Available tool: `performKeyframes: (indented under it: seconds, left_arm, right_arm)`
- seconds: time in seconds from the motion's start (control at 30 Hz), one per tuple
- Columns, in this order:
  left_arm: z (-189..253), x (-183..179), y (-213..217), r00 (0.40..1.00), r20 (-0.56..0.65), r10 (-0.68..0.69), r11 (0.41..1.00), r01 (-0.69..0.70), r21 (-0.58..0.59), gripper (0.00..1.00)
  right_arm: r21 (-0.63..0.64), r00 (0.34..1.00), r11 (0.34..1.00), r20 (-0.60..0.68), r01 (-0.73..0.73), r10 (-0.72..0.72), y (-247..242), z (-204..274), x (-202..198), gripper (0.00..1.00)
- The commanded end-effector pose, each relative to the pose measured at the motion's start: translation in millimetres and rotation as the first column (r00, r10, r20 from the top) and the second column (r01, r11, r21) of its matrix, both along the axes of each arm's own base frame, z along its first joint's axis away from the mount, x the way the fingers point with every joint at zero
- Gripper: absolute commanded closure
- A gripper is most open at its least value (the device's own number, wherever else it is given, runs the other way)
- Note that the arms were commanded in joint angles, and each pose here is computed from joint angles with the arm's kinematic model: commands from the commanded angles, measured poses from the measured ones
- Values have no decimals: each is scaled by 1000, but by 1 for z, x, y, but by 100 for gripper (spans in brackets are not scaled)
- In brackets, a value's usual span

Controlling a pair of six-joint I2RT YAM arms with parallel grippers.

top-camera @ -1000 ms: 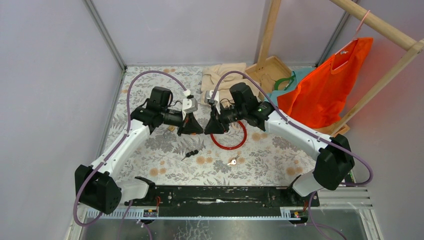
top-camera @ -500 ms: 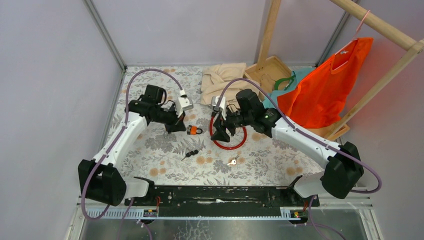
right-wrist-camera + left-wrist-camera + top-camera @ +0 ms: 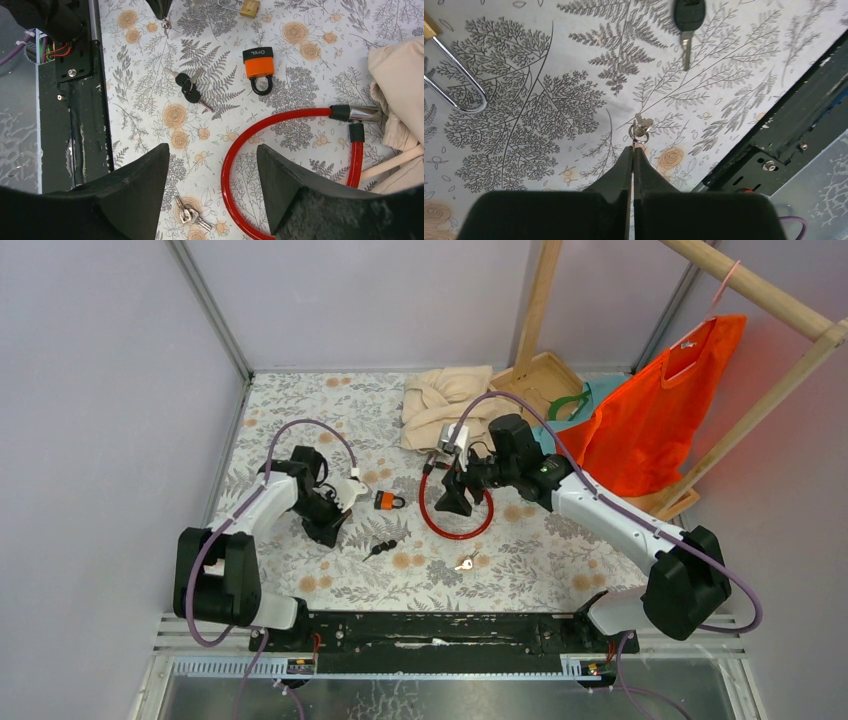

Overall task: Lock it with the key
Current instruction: Place the key at the center of the board.

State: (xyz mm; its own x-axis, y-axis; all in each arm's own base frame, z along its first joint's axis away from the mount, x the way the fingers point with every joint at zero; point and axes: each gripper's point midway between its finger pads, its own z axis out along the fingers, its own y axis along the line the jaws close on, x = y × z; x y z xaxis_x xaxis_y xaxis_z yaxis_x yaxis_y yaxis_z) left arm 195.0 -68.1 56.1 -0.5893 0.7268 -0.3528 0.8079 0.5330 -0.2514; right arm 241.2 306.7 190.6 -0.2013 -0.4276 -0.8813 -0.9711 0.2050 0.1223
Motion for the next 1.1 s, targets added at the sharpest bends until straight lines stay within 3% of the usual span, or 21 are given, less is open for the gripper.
performKeyframes:
  seconds: [0.0, 0.1, 0.33, 0.5, 0.63, 0.7, 0.8, 0.87, 1.07]
  left_arm:
    - [-11, 14, 13, 999, 35, 25, 997, -28, 72, 98]
    - [-15, 17, 15, 999, 25, 35, 996, -37, 85, 93]
    - [-10, 26, 13, 998, 54, 44, 996, -48, 79, 68]
    - [8, 43, 13, 989, 138, 46, 996, -56, 72, 50]
    - [36, 76, 6, 950, 286, 126, 991, -135, 11, 38]
    - [57, 100, 1, 901, 385, 200, 979, -196, -51, 29]
    - [91, 132, -2, 794, 519, 316, 949, -276, -156, 12]
    - [111, 151, 0, 715, 588, 378, 925, -314, -213, 2]
    - [175, 193, 14, 451, 697, 557, 825, -393, -406, 0]
  right_arm:
    - [72, 999, 997, 43, -10, 7, -1, 23, 1, 29]
    - [79, 999, 997, 46, 1, -5, -5, 25, 4, 29]
    - [95, 998, 995, 53, 22, -27, -13, 28, 8, 29]
    - [101, 998, 994, 59, 31, -37, -16, 32, 10, 28]
    - [91, 995, 994, 72, 60, -66, -20, 33, 16, 26]
    - [79, 991, 992, 82, 95, -101, -22, 34, 23, 19]
    - [45, 977, 982, 99, 184, -188, -28, 34, 39, 1]
    - [13, 958, 966, 124, 260, -259, -37, 34, 51, 1]
    - [-13, 819, 836, 210, 548, -534, -73, 44, 91, 1]
